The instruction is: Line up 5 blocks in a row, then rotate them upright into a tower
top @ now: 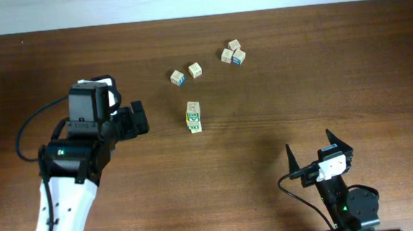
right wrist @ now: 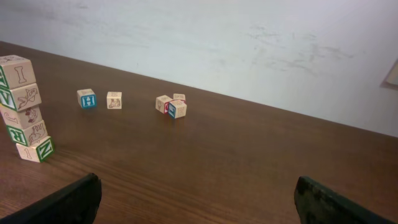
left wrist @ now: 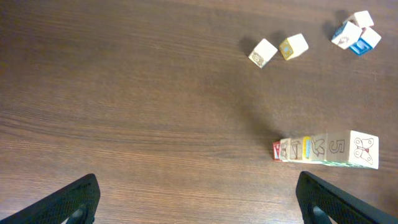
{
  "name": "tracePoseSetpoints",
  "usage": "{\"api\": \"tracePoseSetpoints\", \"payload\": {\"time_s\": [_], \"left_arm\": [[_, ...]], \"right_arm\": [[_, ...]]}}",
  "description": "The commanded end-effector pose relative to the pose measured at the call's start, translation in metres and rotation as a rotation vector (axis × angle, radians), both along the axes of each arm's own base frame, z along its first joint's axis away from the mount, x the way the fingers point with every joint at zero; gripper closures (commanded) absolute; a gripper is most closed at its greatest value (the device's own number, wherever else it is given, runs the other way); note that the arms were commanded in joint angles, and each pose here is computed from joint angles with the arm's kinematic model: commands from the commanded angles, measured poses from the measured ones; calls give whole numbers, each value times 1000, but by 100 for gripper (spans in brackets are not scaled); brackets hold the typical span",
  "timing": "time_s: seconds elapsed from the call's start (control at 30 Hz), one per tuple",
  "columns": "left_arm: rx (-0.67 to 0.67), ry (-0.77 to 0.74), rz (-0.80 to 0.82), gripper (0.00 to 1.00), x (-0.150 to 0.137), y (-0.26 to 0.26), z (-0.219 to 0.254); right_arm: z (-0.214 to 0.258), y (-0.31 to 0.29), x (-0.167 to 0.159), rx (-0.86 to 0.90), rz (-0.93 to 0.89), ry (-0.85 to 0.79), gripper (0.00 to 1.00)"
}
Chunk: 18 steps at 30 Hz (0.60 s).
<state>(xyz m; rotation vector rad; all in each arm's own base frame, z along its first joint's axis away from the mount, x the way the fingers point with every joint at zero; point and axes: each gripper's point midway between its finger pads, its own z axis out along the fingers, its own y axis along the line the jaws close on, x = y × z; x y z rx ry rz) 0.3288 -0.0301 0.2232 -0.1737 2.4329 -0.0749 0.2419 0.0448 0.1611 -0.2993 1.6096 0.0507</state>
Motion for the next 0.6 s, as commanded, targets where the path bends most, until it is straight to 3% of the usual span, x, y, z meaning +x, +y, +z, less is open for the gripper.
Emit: {"api": "tracePoseSetpoints", "payload": {"time_s": [0.0, 0.13, 0.3, 0.57], "left_arm": [[61, -138, 56, 1, -12, 19, 18], [31, -359, 94, 1, -21, 32, 6], [138, -587, -83, 1, -41, 29, -6], [373, -719, -227, 1, -71, 31, -27]], "right_arm": [[-2, 3, -1, 10, 15, -2, 2], [-2, 3, -1, 10, 15, -2, 2], [-2, 3, -1, 10, 15, -2, 2], [-2, 3, -1, 10, 15, -1, 2]]}}
